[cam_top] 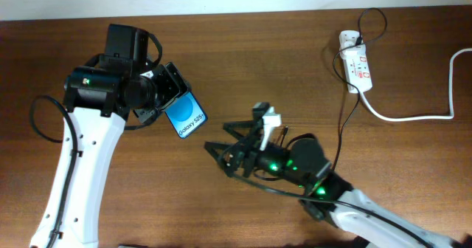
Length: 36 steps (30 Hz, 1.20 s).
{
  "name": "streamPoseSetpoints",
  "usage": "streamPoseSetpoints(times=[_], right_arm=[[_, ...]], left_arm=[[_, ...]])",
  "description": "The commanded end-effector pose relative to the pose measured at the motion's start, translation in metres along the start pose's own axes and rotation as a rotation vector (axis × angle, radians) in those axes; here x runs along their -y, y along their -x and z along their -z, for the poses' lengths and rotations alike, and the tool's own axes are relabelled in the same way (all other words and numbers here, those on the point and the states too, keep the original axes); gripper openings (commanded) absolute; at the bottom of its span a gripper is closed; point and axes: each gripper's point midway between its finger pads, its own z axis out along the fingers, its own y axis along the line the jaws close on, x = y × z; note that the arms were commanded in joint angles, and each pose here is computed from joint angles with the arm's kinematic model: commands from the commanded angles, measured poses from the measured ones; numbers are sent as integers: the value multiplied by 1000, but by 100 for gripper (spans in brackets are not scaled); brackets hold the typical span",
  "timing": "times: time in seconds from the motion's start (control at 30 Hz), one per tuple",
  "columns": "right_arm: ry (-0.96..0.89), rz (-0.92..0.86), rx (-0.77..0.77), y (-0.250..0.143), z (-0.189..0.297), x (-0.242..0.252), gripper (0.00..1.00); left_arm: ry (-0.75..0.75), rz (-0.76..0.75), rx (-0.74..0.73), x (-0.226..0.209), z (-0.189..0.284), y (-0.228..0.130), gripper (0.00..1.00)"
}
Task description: Plug charger to phone and switch on socket
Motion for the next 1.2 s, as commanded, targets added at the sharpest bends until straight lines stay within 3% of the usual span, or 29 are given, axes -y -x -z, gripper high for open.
streamPoseSetpoints(times=[0.0,0.27,0.5,0.6,0.83,1.17], right_arm=[[-66,-58,110,5,-18,13,89],[-87,-184,255,12,-33,24,84],[-71,-184,317,31,-45,8,80],[-73,-185,304,34,-55,6,72],[-68,-189,276,23,-78,4,71],[-60,-188,285,28,-89,3,57]], left_arm=[[-17,8,13,4,4,2,31],[-20,8,16,5,4,3,31],[-20,8,16,5,4,3,31],[-22,7,18,5,4,3,31],[-24,6,20,6,4,4,31],[-25,6,21,6,4,4,31]])
